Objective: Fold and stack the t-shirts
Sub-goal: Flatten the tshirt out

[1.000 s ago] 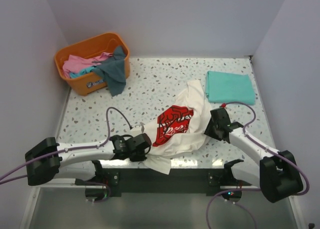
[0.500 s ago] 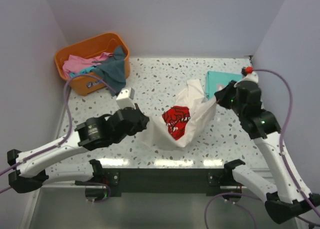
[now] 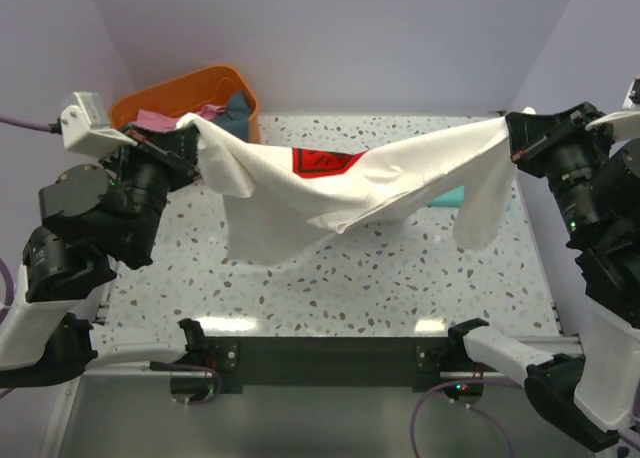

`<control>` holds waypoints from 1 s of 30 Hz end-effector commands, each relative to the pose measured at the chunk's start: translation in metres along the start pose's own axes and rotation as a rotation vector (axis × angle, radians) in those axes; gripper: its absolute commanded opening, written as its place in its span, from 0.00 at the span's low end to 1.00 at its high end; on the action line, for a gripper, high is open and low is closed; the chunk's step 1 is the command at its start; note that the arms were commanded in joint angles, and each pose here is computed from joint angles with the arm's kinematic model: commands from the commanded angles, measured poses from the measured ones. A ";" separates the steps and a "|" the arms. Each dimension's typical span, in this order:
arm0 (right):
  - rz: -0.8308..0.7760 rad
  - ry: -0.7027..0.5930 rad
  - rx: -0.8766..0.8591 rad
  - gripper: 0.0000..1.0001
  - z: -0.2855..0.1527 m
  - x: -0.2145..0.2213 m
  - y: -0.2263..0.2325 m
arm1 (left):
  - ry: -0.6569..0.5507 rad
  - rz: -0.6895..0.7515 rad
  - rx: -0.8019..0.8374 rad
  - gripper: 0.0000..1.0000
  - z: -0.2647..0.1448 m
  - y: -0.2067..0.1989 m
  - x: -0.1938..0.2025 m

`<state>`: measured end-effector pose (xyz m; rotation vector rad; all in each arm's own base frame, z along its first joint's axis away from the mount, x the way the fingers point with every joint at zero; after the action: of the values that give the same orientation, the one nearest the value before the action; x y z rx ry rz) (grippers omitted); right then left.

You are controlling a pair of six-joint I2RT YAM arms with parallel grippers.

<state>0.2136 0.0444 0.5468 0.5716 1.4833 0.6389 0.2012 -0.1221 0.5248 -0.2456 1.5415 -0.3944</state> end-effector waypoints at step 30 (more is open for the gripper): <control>-0.162 -0.473 -0.069 0.00 0.179 -0.077 0.074 | -0.209 0.117 0.243 0.00 0.215 -0.002 -0.094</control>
<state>0.4559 0.0870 0.6023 0.4670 1.2224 0.4179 0.5133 -0.0950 0.4855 -0.1305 1.6226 -0.2963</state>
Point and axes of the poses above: each gripper's point midway between its finger pads, its own z axis out along the fingers, its own y axis along the line the jaws close on, x = y × z, the point moved 1 cm from there along -z, back along the fingers, and after that the axes turned 13 degrees about z, right-handed, at the moved point
